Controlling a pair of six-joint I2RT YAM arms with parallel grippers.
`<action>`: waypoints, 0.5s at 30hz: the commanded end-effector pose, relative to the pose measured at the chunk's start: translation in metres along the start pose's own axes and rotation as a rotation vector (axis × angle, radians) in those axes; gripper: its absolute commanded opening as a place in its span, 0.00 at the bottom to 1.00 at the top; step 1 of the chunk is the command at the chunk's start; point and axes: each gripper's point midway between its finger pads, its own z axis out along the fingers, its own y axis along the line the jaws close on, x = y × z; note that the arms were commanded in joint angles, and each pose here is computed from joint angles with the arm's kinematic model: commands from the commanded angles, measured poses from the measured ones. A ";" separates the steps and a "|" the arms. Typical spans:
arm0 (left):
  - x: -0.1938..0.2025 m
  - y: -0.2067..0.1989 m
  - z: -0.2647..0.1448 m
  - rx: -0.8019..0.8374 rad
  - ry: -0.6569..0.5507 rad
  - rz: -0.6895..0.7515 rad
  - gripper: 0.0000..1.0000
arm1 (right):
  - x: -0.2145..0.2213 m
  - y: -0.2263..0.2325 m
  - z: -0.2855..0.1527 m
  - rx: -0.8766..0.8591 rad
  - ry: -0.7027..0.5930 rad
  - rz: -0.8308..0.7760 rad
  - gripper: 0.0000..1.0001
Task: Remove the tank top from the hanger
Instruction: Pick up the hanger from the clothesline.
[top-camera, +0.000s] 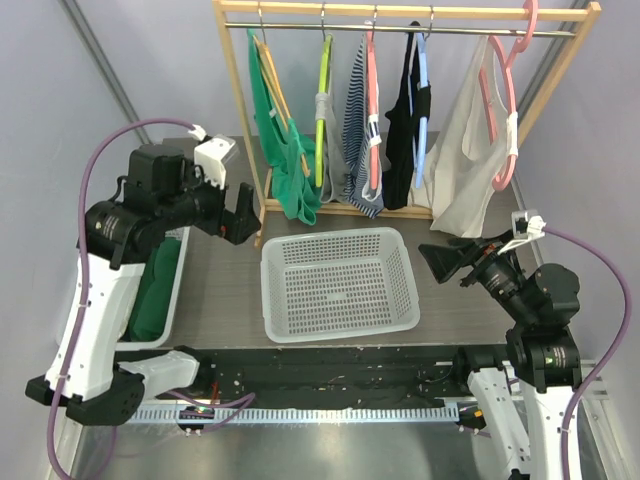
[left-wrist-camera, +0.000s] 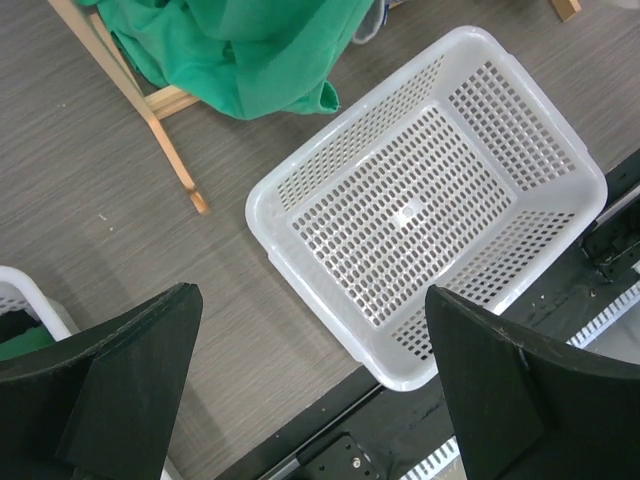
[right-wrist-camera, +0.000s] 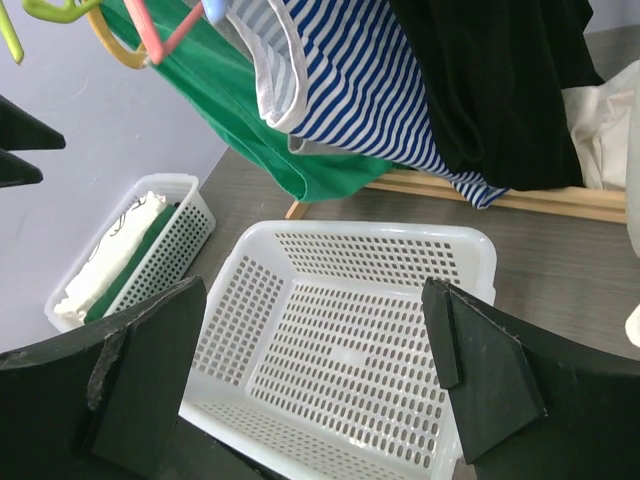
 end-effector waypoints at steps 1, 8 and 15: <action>-0.046 -0.002 -0.007 0.004 -0.128 0.037 1.00 | -0.023 0.004 0.009 -0.027 -0.065 -0.082 1.00; -0.104 0.002 -0.002 -0.016 -0.256 0.021 1.00 | -0.031 -0.002 0.014 -0.008 -0.092 -0.129 1.00; -0.182 0.012 -0.008 -0.085 -0.478 -0.046 1.00 | -0.017 -0.010 0.015 0.003 -0.077 -0.126 1.00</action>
